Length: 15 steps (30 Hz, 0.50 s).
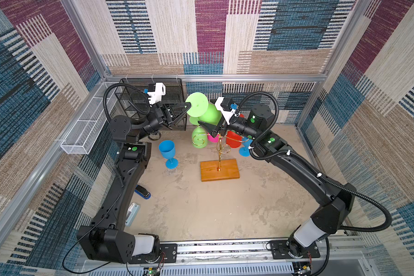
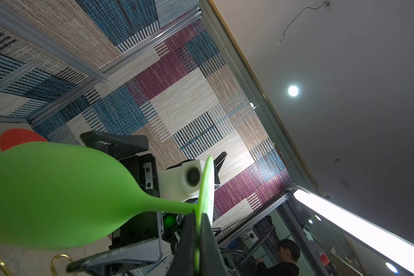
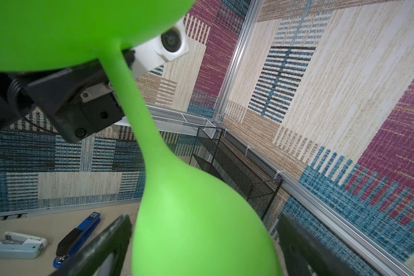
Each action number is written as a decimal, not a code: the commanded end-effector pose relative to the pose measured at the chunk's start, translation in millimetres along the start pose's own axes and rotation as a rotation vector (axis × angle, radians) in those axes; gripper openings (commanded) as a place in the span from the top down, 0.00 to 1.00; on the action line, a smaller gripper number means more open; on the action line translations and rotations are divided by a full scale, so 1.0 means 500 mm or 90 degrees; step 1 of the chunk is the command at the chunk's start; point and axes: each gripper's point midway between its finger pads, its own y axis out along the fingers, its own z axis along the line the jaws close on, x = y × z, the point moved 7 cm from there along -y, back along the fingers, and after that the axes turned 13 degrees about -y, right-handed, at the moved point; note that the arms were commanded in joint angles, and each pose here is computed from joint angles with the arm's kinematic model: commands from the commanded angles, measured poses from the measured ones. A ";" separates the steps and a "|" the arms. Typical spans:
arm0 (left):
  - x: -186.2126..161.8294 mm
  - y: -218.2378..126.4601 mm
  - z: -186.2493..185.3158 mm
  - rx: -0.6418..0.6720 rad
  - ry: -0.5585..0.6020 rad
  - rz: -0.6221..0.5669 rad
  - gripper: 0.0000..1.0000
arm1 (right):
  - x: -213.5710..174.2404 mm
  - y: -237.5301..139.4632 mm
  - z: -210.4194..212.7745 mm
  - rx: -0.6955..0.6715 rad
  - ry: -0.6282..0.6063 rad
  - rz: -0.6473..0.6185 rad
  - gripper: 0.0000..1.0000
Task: Take the wine glass off the wine glass rack
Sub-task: 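Close the right gripper on the green glass stem while left gripper holds the foot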
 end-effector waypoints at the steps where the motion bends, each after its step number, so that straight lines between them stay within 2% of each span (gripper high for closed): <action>1: -0.004 0.000 -0.015 -0.019 0.021 0.001 1.00 | 0.004 0.003 -0.001 -0.005 0.006 -0.003 0.06; 9: -0.003 0.000 -0.014 -0.021 0.020 0.002 1.00 | 0.007 0.004 0.005 -0.002 0.009 -0.002 0.21; 15: 0.001 0.004 -0.017 -0.024 0.021 0.007 1.00 | 0.012 -0.002 0.008 -0.007 0.017 0.000 0.28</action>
